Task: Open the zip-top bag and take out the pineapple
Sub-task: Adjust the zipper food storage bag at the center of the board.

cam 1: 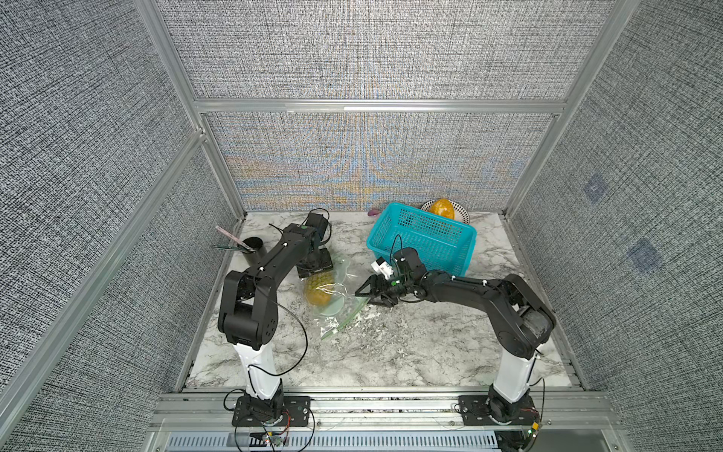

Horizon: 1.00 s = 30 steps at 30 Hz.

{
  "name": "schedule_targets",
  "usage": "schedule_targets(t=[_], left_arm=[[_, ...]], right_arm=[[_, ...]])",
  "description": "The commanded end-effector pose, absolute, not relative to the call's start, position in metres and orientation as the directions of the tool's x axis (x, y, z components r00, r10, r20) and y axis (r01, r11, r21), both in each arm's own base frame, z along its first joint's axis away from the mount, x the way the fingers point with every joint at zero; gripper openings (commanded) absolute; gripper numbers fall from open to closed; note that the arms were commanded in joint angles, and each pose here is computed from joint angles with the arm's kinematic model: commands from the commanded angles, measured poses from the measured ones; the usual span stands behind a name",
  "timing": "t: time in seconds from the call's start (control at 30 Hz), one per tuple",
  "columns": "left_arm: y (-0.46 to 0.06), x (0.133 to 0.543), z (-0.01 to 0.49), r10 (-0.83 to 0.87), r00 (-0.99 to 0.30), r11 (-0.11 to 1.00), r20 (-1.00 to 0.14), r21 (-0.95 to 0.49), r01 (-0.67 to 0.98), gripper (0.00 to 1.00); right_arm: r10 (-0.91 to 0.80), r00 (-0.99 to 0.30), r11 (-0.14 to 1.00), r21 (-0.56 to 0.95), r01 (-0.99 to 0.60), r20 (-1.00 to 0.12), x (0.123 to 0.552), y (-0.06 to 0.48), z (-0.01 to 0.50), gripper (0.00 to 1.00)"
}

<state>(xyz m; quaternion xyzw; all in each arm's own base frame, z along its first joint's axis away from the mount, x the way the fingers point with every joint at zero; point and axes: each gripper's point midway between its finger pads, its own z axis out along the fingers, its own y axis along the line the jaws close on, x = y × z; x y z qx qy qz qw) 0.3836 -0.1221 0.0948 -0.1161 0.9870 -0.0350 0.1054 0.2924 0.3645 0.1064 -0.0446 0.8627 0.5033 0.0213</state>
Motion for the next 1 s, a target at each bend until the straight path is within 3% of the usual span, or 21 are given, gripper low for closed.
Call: schedule_targets(t=[0.0, 0.37, 0.77, 0.97], left_arm=[[-0.123, 0.378, 0.090, -0.234, -0.957, 0.971, -0.173, -0.093, -0.221, 0.67], [-0.124, 0.378, 0.091, -0.227, -0.959, 0.972, -0.172, -0.096, -0.213, 0.67], [-0.126, 0.376, 0.090, -0.239, -0.957, 0.968, -0.163, -0.112, -0.223, 0.67], [-0.126, 0.372, 0.089, -0.255, -0.954, 0.963, -0.159, -0.125, -0.237, 0.67]], right_arm=[[-0.065, -0.995, 0.522, 0.848, -0.096, -0.073, 0.286, 0.358, 0.109, 0.84], [-0.033, -0.997, 0.466, 0.881, -0.077, -0.069, 0.284, 0.362, 0.138, 0.86], [0.000, -0.996, 0.454, 0.888, -0.076, -0.085, 0.310, 0.379, 0.127, 0.86], [0.012, -0.997, 0.458, 0.887, -0.062, -0.076, 0.317, 0.379, 0.119, 0.81]])
